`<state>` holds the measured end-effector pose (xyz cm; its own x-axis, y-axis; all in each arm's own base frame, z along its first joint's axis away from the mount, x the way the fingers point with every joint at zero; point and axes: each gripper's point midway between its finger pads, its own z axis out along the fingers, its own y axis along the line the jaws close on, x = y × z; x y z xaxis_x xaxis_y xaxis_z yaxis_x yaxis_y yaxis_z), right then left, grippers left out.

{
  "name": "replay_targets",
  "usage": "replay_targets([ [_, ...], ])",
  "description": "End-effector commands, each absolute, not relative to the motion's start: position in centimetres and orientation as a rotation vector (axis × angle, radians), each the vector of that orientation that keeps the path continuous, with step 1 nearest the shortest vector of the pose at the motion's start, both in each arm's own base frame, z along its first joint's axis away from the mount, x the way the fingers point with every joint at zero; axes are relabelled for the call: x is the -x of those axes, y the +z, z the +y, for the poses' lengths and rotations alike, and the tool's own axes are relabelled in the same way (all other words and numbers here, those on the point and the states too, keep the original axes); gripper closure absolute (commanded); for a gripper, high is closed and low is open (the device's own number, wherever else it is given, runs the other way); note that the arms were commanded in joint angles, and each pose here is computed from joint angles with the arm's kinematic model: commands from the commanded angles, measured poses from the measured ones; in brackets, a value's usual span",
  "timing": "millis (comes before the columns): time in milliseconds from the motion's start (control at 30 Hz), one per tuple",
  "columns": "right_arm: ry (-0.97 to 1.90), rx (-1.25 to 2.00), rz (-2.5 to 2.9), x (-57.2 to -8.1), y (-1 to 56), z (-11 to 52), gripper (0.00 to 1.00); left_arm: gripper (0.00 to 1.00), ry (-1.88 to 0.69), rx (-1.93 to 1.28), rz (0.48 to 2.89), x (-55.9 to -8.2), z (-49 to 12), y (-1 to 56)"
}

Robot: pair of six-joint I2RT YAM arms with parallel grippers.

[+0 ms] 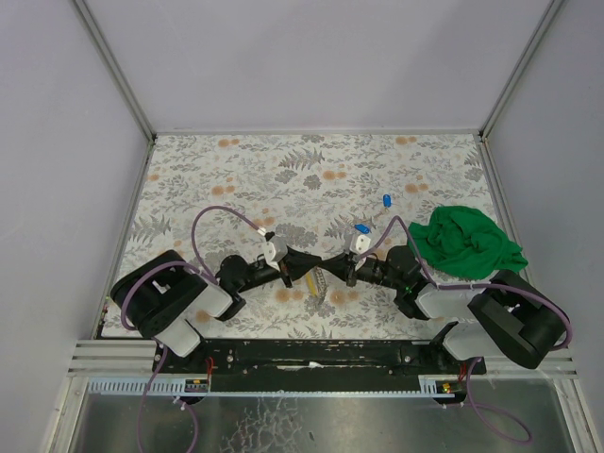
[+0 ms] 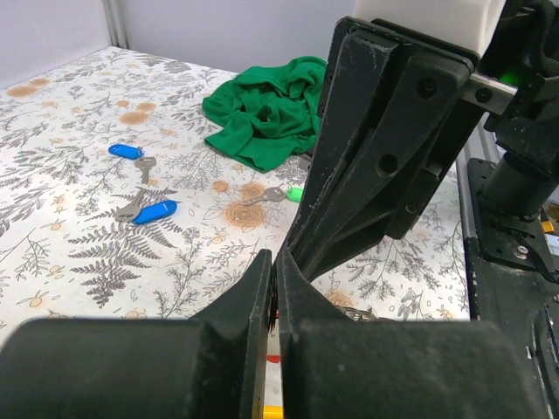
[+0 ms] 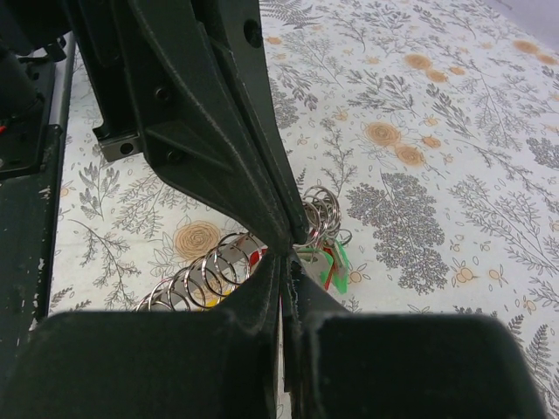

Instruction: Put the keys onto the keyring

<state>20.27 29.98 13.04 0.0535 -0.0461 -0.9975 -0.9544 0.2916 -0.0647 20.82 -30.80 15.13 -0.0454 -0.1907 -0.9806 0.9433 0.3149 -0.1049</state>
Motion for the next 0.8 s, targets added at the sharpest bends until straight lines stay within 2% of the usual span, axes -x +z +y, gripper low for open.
replay_targets([
  [0,0.966,0.991,0.885,-18.7,23.5,31.6,1.00,1.00,-1.129,-0.800,1.263,-19.7,-31.8,14.8],
  [300,1.029,1.002,0.823,-17.4,24.8,31.8,1.00,1.00,-1.156,-0.792,1.265,-19.3,-32.2,15.1],
  [533,1.042,0.891,0.761,-17.5,27.3,31.1,1.00,1.00,-1.168,-0.772,1.276,-19.1,-32.5,15.1],
  [767,1.096,0.952,0.747,-16.6,26.9,31.8,1.00,1.00,-1.187,-0.757,1.259,-19.0,-32.6,16.0],
])
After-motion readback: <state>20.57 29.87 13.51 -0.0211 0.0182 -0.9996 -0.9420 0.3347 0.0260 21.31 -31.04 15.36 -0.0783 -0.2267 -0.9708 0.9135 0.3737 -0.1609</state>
